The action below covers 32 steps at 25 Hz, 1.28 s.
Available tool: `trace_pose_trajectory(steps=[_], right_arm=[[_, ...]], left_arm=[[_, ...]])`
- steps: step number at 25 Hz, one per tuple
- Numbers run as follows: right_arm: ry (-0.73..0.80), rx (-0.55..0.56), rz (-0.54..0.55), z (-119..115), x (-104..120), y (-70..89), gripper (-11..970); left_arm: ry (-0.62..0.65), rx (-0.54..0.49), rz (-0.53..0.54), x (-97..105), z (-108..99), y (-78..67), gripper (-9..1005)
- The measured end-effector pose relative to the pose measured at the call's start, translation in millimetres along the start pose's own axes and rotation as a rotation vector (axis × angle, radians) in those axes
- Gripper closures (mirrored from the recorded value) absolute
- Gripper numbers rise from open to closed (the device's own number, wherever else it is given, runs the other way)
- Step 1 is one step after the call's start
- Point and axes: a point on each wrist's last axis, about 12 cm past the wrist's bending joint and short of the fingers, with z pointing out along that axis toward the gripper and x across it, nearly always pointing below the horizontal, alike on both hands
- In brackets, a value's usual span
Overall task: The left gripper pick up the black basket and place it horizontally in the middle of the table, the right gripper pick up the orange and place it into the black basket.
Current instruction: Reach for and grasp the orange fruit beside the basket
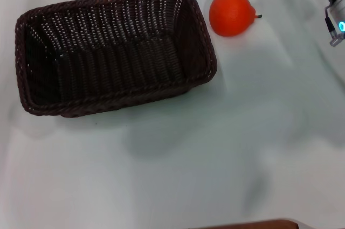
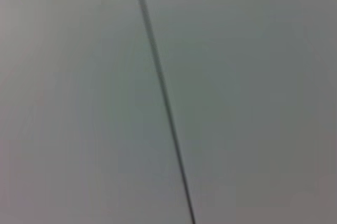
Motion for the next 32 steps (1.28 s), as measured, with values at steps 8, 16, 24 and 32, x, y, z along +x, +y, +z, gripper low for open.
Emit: trace_pose_trajectory(steps=[8,16,24,32], right_arm=[[-0.017,0.114,-0.141,18,7,-9.7,222],[-0.100,0.268,-0.093,40,25,-10.3,227],[-0.311,0.463,-0.027,50,55,-1.1,232],[-0.657,0.517,-0.150,61,97,6.6,237]], left_arm=[[-0.007,-0.041,0.043,5,0,-7.7,374],[-0.014,-0.028,-0.042,4,-3,-2.6,406],[-0.018,-0.029,-0.081,5,-9,-1.4,413],[-0.025,-0.034,-0.143,5,-13,0.8,415]])
